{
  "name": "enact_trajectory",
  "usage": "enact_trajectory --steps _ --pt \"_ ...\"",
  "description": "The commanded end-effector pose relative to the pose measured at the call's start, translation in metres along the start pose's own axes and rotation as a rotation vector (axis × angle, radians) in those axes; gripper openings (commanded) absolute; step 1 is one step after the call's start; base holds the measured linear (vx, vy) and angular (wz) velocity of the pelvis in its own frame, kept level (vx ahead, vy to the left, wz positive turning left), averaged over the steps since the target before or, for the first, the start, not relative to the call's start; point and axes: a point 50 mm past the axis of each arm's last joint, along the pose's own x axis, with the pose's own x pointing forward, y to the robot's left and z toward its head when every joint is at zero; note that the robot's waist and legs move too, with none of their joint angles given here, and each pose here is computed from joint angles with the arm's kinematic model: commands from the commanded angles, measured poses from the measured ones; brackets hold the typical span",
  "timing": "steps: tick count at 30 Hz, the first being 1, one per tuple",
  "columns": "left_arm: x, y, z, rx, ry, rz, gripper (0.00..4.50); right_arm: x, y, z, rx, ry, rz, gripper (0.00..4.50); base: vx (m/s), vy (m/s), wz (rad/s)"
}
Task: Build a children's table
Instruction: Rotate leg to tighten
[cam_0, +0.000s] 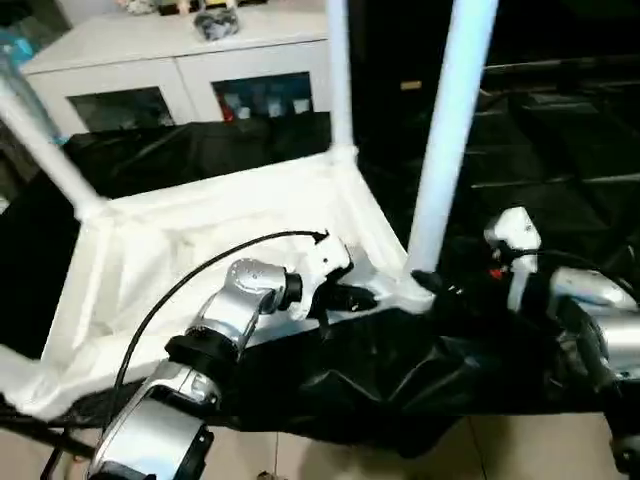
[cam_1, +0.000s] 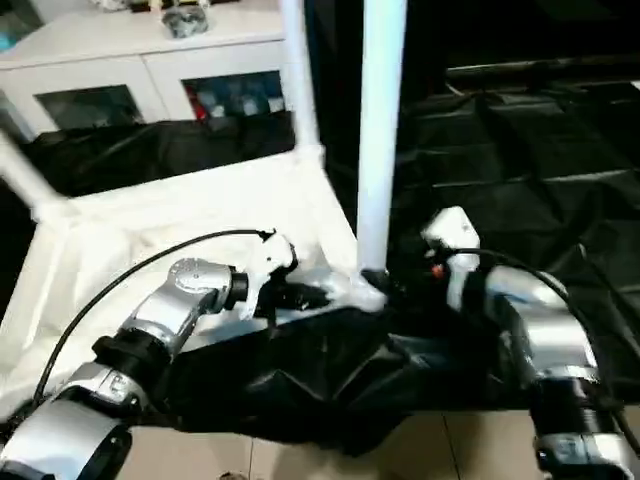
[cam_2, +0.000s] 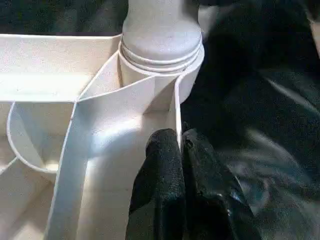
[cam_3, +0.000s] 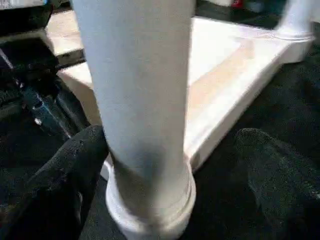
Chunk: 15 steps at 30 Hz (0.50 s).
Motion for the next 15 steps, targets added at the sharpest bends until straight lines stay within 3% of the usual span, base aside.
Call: enact_trajectory --steps 1,5,15 --pt "-0.001 -0.002 0.006 0.061 0.009 -0.04 0.0 0.007 0.004 0.002 -0.029 0.011 0.037 4.41 0.0 0.0 0.0" --pt "-0.008 0.001 0.005 0.064 0.019 -0.035 0.0 0.016 0.009 0.001 -0.035 0.021 0.101 4.41 0.0 0.0 0.0" --pt "-0.024 0.003 0.001 0.063 0.039 -0.054 0.0 0.031 0.01 0.002 -0.053 0.069 0.206 3.51 0.0 0.0 0.0"
